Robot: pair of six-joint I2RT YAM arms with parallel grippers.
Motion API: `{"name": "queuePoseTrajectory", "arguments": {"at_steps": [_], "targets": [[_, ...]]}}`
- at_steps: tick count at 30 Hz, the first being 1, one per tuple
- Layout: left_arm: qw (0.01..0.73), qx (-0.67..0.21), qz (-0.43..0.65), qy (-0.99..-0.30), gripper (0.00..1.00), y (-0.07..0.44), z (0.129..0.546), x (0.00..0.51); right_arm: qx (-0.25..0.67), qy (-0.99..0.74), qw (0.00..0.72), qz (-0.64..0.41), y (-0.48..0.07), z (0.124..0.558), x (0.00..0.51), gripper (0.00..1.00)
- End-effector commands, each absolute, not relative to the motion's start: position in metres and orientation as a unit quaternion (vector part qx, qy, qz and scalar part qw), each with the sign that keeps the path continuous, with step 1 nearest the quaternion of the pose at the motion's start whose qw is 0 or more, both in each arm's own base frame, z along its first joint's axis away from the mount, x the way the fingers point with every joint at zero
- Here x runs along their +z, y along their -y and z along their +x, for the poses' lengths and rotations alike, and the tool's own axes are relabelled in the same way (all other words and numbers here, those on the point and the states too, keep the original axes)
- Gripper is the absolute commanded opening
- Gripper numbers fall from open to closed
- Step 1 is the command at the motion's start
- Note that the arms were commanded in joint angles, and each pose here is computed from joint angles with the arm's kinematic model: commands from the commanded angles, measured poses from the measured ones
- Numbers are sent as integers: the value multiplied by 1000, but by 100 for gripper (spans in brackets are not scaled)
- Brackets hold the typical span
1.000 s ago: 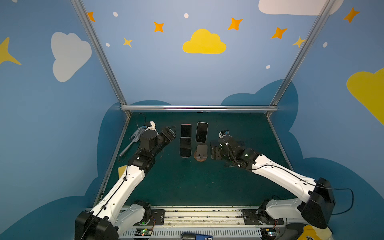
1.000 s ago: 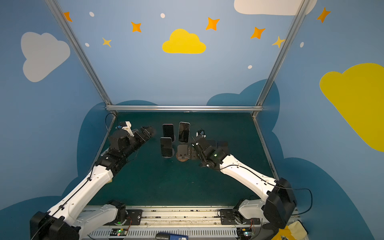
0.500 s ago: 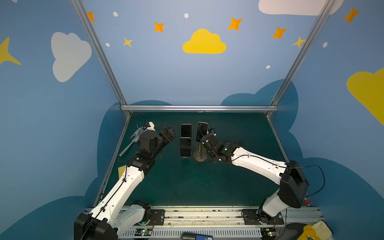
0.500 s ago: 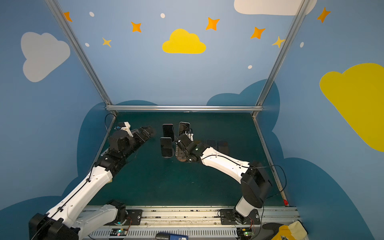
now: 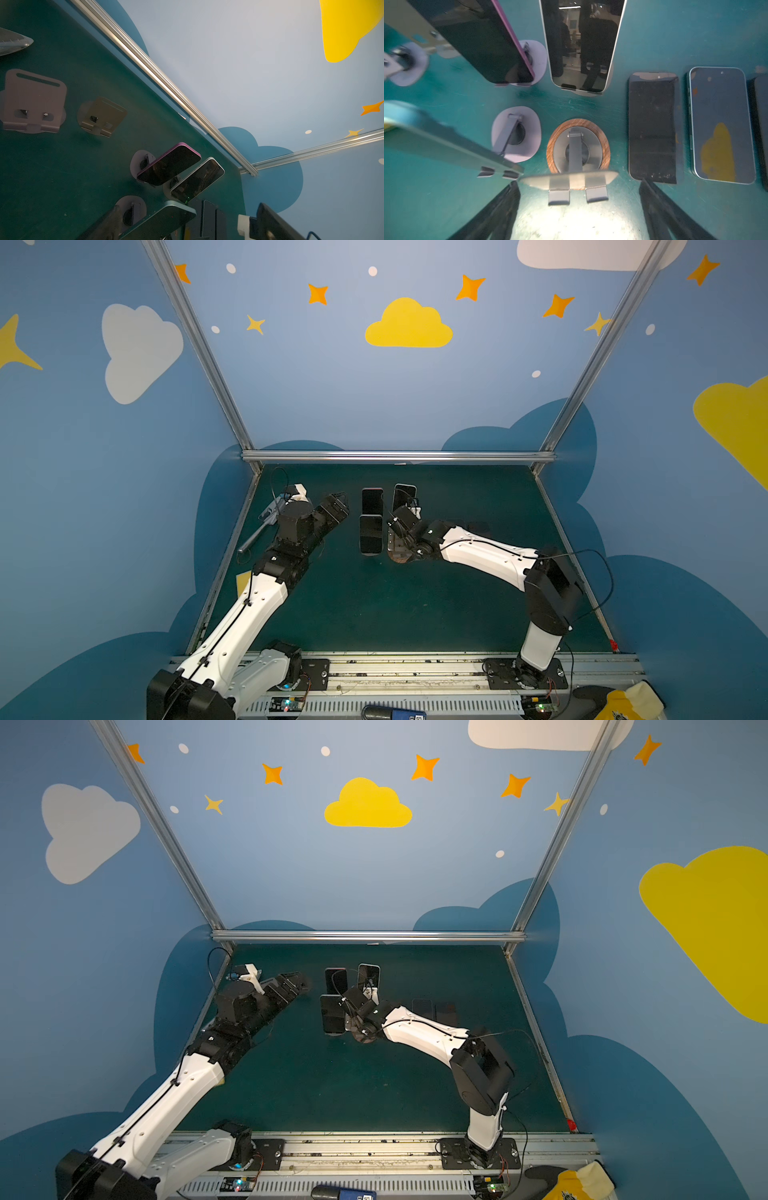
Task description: Remove the phone from the phone stand
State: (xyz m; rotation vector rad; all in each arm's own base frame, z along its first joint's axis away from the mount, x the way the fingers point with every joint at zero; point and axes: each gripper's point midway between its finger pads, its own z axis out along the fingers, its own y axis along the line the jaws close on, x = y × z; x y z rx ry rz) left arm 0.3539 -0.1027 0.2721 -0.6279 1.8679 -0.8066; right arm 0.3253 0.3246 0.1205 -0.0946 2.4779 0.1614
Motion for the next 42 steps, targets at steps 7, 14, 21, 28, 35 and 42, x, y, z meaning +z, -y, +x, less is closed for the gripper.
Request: {"name": "queuePoseTrajectory", "arguments": {"at_steps": [7,14,21,28,35,42], "targets": [[500,-333,-259,-756,100,98,355,289,40,-947,318,-8,-323,340,100,86],[501,-333,-261,-755,100,96,356,290,43,-944,328,-22,-327,337,100,62],[502,-335,-262,-753,100,95,356,290,42,-938,343,-33,-316,325,117,58],[507,-334,-266,-748,100,89,356,294,24,-932,356,-62,-295,299,141,58],[530,-300,-291,-737,100,68,357,294,20,-927,359,-110,-286,263,163,56],[557,-254,-311,-727,100,42,356,296,30,-906,389,-163,-299,215,212,55]]}}
